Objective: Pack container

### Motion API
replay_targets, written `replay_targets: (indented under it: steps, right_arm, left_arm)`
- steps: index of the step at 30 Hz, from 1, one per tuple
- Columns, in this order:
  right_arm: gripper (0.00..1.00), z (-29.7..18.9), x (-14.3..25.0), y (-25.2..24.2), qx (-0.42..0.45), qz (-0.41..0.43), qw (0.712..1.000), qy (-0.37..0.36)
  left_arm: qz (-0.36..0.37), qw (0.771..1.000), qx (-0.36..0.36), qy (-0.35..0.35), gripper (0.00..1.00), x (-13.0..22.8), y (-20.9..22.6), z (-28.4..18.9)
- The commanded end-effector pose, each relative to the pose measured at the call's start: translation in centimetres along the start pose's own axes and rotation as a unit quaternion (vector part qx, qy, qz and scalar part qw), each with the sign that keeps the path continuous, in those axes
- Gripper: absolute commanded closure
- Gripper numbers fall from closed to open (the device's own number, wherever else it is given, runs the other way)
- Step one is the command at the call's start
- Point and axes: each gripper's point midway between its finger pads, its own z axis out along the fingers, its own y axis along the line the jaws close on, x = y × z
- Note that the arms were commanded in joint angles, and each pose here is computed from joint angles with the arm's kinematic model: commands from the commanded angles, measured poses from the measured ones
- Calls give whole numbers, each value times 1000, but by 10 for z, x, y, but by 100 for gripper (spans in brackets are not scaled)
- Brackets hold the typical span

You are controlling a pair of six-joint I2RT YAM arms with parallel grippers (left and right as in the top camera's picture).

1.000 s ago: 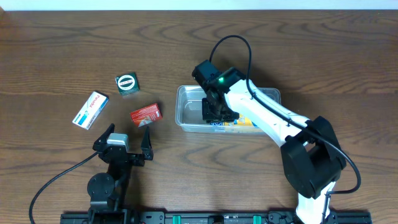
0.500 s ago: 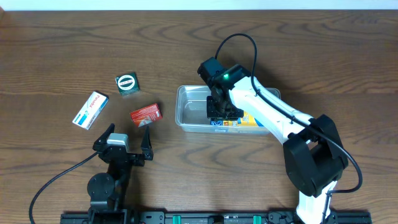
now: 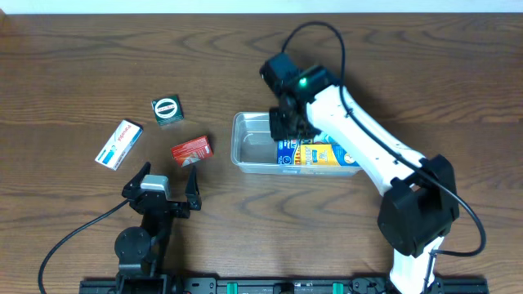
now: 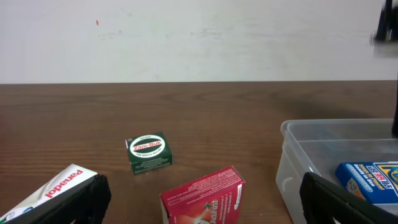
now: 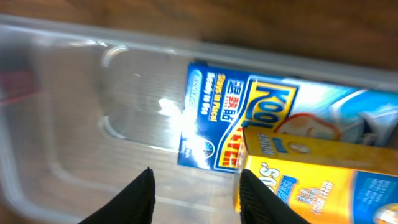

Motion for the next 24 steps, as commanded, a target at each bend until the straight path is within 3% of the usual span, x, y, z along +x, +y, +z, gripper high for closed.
replay_targets:
  steps: [1, 5, 11, 17, 24]
  right_arm:
    - [55, -31, -22, 4, -9, -25, 999, -37]
    - [48, -69, -38, -9, -14, -16, 998, -60]
    - [45, -105, -66, -73, -3, 59, 995, -83]
    - [13, -112, -74, -159, 24, 157, 985, -73]
    - [1, -118, -60, -234, 63, 236, 968, -51]
  left_arm:
    - [1, 1000, -1, 22, 2, 16, 1, 1]
    - [1, 1000, -1, 22, 2, 16, 1, 1]
    - [1, 1000, -1, 22, 2, 16, 1, 1]
    - [1, 1000, -1, 22, 2, 16, 1, 1]
    - [1, 1000, -1, 22, 2, 16, 1, 1]
